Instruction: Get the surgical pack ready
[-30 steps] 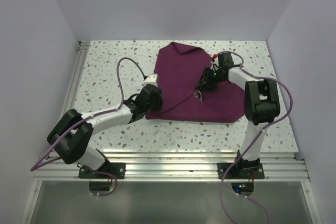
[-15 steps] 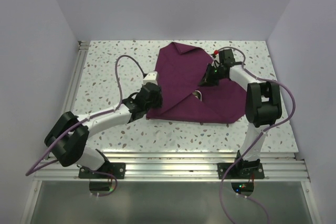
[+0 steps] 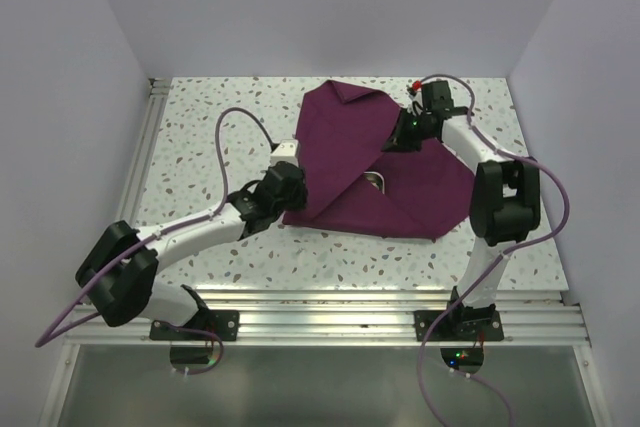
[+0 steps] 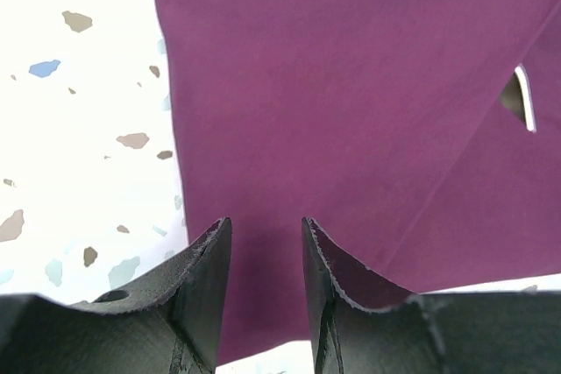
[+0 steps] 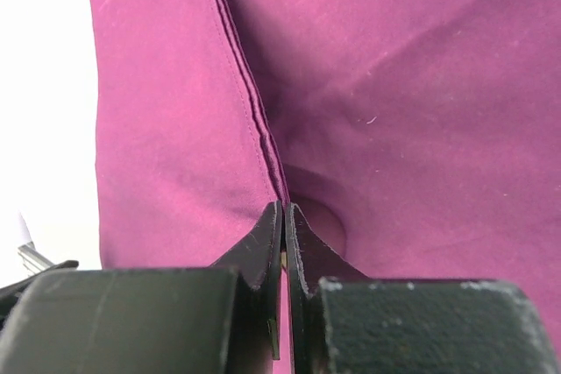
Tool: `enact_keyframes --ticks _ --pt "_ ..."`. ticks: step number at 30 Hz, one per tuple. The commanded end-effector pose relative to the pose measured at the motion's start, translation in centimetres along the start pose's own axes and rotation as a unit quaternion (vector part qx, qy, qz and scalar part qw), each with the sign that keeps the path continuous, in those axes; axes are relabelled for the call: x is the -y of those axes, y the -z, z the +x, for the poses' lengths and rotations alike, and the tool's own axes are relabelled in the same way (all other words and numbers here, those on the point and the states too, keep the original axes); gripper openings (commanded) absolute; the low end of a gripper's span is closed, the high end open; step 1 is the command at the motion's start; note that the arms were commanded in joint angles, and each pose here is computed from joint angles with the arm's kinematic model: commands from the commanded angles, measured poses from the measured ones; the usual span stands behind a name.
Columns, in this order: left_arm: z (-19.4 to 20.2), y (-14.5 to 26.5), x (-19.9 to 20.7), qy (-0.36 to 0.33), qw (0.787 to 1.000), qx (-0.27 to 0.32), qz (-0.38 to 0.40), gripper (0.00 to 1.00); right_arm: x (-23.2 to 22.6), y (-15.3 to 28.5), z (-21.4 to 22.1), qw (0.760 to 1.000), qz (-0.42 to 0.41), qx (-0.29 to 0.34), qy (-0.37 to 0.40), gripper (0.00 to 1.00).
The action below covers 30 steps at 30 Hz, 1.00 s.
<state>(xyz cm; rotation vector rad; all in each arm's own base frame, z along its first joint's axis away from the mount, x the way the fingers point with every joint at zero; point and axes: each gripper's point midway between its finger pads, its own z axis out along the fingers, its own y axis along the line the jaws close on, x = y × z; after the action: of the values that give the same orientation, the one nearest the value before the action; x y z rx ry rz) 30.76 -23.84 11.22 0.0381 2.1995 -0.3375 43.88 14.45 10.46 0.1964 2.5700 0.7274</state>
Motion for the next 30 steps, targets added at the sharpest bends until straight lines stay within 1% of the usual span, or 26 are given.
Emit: enact_keyframes --ticks 1,6,10,12,14,16,20,21,22,24,25,27,29,30 --pt "0.6 0.4 -0.4 -0.003 1.0 0.0 -0.001 0.41 0.6 0.6 -1.8 1.0 0.015 0.018 0.007 0.0" --pt "1.9 -0.3 -1.7 -0.009 0.999 -0.014 -0.034 0.43 1.8 -0.5 -1.5 1.0 0.022 0.012 -0.002 0.0" --pt "1.9 -0.7 -1.7 -0.009 0.999 -0.017 -0.038 0.46 2.6 -1.3 -1.1 1.0 0.025 0.006 -0.008 0.0" --pt "2.4 -1.0 -1.9 -0.01 0.999 -0.026 -0.043 0.48 3.0 -1.5 -1.0 1.0 0.027 0.003 -0.012 0.0" --pt "2.3 -1.3 -2.0 -0.009 0.998 -0.031 -0.051 0.48 3.5 -1.8 -1.0 0.999 0.03 0.001 -0.015 0.0" --pt "3.1 -1.8 -2.3 -0.013 0.997 -0.045 -0.061 0.49 3.7 -1.9 -1.0 0.999 0.031 0.001 -0.017 0.0" --pt "4.3 -2.4 -2.2 -0.011 0.996 -0.064 -0.055 0.48 4.5 -2.3 -0.7 0.999 0.039 -0.002 -0.024 0.0" --pt "4.6 -2.6 -2.2 -0.009 0.996 -0.068 -0.055 0.43 4.6 -2.2 -0.7 0.999 0.041 0.001 -0.024 0.0" --pt "4.9 -2.7 -2.3 -0.009 0.996 -0.072 -0.057 0.4 4.8 -2.1 -0.9 0.999 0.042 0.006 -0.03 0.04" --pt "5.2 -2.6 -2.3 -0.002 0.996 -0.071 -0.056 0.32 5.4 -1.7 -0.6 0.998 0.046 0.011 -0.042 0.14" --pt "5.8 -2.5 -2.7 -0.001 0.995 -0.075 -0.06 0.31 5.1 -0.8 -1.2 0.998 0.044 0.029 -0.044 0.19" --pt "5.5 -2.3 -2.5 0.009 0.997 -0.062 -0.052 0.31 6.8 0.5 -1.3 0.995 0.07 0.048 -0.058 0.24" --pt "5.8 -2.2 -2.7 0.011 0.997 -0.06 -0.052 0.31 7.0 3.0 -2.3 0.991 0.079 0.086 -0.066 0.29" --pt "5.7 -2.1 -2.7 0.012 0.997 -0.057 -0.052 0.31 9.0 3.8 -1.5 0.987 0.098 0.092 -0.087 0.3"
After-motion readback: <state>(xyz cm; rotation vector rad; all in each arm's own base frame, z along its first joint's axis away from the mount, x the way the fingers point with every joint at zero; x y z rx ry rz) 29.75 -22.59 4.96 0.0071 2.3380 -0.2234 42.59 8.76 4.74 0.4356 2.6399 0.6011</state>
